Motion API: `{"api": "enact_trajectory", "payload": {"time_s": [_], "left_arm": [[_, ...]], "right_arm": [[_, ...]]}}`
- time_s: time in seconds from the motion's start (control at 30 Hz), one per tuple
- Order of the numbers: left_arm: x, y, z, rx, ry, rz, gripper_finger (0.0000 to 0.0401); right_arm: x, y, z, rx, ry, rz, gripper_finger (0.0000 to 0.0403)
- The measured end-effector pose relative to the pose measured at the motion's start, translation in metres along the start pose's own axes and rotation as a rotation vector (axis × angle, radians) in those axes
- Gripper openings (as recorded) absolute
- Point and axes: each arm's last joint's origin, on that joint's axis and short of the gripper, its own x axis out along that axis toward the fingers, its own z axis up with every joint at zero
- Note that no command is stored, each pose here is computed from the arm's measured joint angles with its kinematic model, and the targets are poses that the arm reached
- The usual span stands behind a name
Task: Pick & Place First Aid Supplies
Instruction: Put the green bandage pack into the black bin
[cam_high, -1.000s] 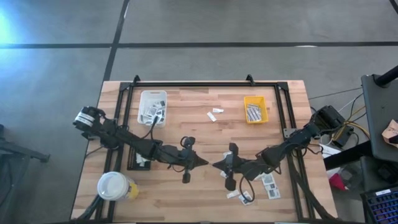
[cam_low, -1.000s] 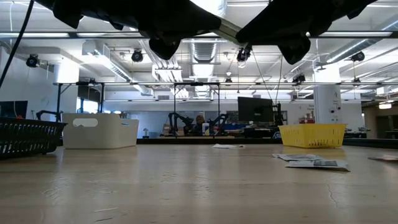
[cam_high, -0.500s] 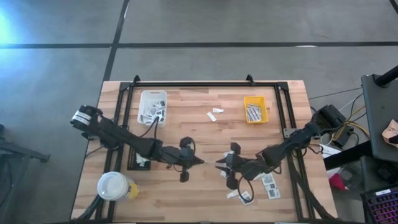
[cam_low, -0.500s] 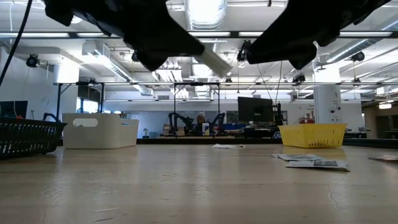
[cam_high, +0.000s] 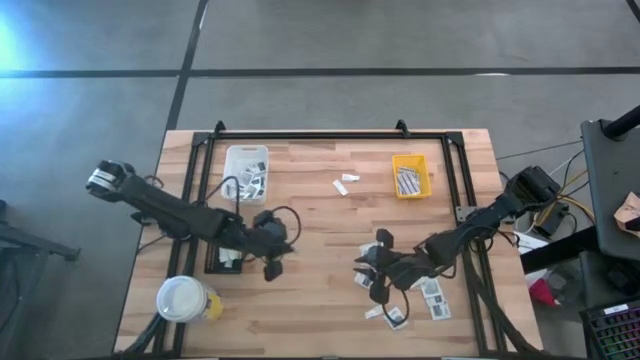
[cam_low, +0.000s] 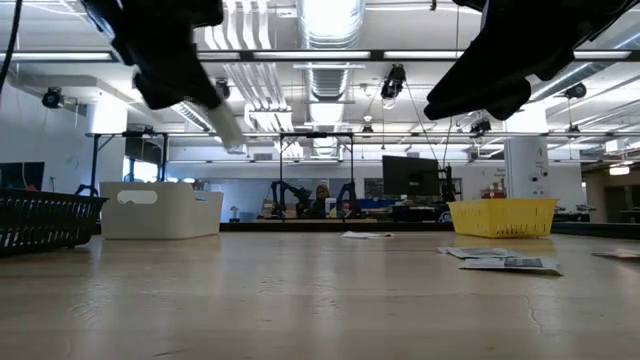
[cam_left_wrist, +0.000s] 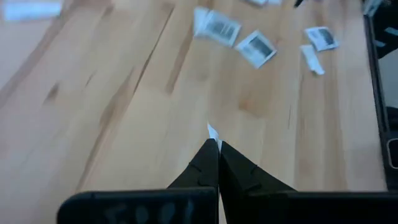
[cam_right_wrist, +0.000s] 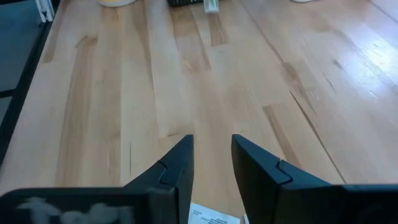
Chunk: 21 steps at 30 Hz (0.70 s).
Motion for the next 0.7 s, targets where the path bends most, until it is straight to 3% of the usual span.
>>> {"api": "enact_trajectory", "payload": {"time_s": [0.43, 0.7], "left_arm": [[-0.047, 0.024, -0.024, -0.297, 0.301, 0.095, 0.0], [-0.067, 0.031, -0.032, -0.384, 0.447, 0.078, 0.0]], "right_arm": [[0.0, 0.0, 0.0, 0.0, 0.001, 0.0, 0.0078], [0.0, 0.0, 0.0, 0.0, 0.0, -0.001, 0.0084]]}}
